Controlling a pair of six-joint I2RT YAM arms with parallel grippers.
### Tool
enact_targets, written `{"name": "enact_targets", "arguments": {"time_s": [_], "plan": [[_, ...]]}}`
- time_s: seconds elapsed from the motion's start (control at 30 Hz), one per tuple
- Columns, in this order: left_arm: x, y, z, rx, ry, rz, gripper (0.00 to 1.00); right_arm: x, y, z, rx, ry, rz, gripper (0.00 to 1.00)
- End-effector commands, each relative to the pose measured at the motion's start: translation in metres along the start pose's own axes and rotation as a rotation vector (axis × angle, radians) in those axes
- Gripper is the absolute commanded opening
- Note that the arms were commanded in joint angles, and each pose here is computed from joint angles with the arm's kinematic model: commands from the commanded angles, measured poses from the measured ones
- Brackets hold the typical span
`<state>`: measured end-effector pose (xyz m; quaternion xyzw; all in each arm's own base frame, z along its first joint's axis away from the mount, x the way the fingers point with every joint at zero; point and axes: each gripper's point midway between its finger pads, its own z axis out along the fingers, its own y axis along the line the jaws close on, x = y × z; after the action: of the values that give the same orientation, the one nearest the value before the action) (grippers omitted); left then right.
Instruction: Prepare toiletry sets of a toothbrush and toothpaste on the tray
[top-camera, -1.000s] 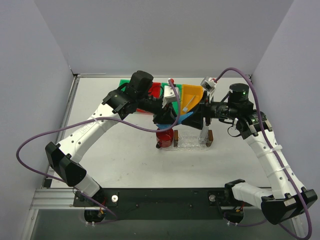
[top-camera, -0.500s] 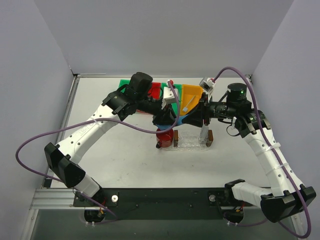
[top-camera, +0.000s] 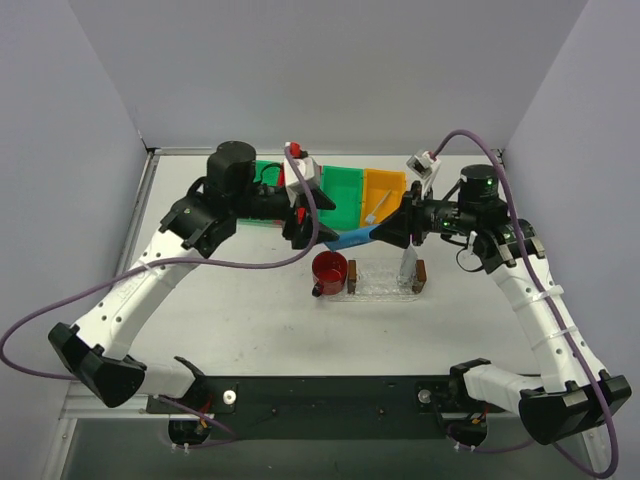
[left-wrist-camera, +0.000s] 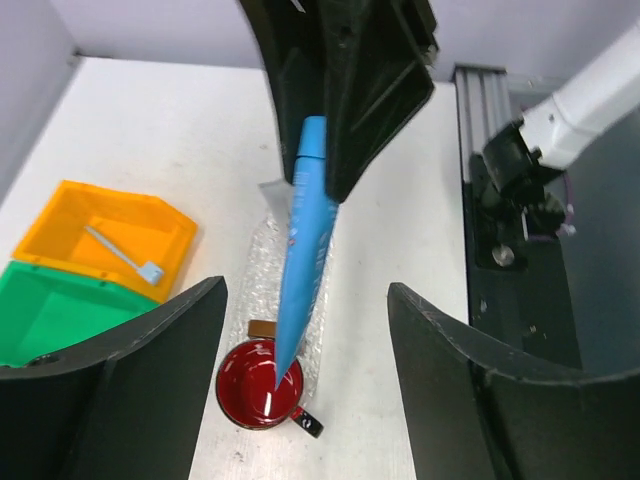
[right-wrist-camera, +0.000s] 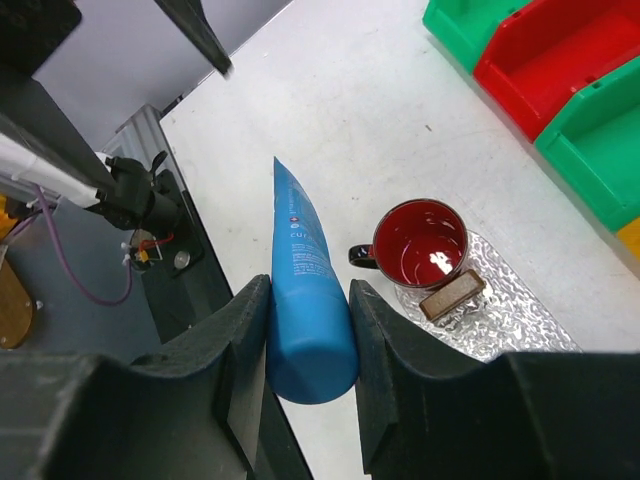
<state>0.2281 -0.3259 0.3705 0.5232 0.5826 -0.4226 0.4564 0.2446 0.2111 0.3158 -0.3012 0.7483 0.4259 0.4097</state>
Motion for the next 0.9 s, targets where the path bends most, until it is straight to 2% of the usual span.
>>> {"name": "enact_targets", "arguments": {"time_s": [0.0,0.07,0.1,0.4,0.87], "plan": [[-0.030,0.016,-0.026,-0.061,-0.159,-0.032,0.77,-0.043,0.014,-0.021,-0.009,-0.116,-0.055,0.00],[-0.036,0.026,-0.037,-0.088,-0.211,-0.013,0.78,-0.056,0.020,-0.029,-0.015,-0.149,-0.063,0.00],[-0.028,0.027,-0.037,-0.089,-0.211,-0.071,0.79,-0.062,0.023,-0.033,-0.021,-0.169,-0.058,0.00],[-0.033,0.031,-0.035,-0.087,-0.313,-0.135,0.80,-0.103,0.052,-0.053,-0.070,-0.272,-0.067,0.00],[-0.045,0.015,-0.034,0.018,-0.389,-0.149,0.81,-0.108,0.058,-0.048,-0.143,-0.303,0.010,0.00]]}}
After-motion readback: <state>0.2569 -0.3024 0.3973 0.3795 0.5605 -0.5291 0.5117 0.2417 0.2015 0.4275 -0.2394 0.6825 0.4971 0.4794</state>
